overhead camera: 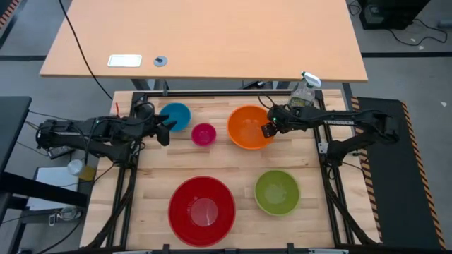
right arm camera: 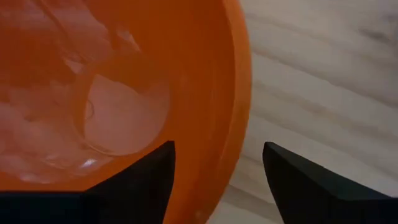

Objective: Nest bowls inside each other
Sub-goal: Stack the orange bowl on top of the red bowl

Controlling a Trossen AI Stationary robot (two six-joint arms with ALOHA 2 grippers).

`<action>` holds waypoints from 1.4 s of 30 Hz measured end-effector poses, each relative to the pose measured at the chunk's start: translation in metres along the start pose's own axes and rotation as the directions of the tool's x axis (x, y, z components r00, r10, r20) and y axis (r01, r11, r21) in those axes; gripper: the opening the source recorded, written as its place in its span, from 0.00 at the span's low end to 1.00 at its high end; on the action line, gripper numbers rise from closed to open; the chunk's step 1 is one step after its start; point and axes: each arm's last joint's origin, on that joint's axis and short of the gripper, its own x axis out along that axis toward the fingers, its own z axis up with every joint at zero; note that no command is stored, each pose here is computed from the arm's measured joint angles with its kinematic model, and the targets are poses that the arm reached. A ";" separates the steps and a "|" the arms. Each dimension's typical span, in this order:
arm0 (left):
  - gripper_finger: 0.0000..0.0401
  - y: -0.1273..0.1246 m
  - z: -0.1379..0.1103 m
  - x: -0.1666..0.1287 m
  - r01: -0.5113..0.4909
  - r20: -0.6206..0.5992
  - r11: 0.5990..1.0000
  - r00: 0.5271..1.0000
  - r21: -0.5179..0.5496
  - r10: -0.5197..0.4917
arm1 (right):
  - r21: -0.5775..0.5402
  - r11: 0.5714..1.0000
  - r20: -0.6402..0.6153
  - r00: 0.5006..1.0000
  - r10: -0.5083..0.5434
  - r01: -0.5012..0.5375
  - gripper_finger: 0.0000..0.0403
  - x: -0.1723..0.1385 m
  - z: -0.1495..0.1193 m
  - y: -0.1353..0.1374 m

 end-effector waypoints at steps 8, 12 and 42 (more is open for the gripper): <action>0.57 -0.001 0.001 0.000 0.012 0.013 0.999 1.000 -0.047 -0.011 | 0.016 0.999 -0.076 0.997 0.028 -0.027 0.49 0.027 -0.002 0.003; 0.57 -0.002 0.002 0.000 0.015 0.017 0.999 1.000 -0.051 -0.014 | 0.017 1.000 -0.096 0.995 0.027 -0.025 0.37 0.035 -0.003 0.005; 0.57 -0.039 -0.032 0.042 0.276 -0.451 0.961 0.855 -0.019 -0.255 | -0.040 0.909 -0.075 0.908 0.412 -0.416 0.08 -0.014 0.025 0.048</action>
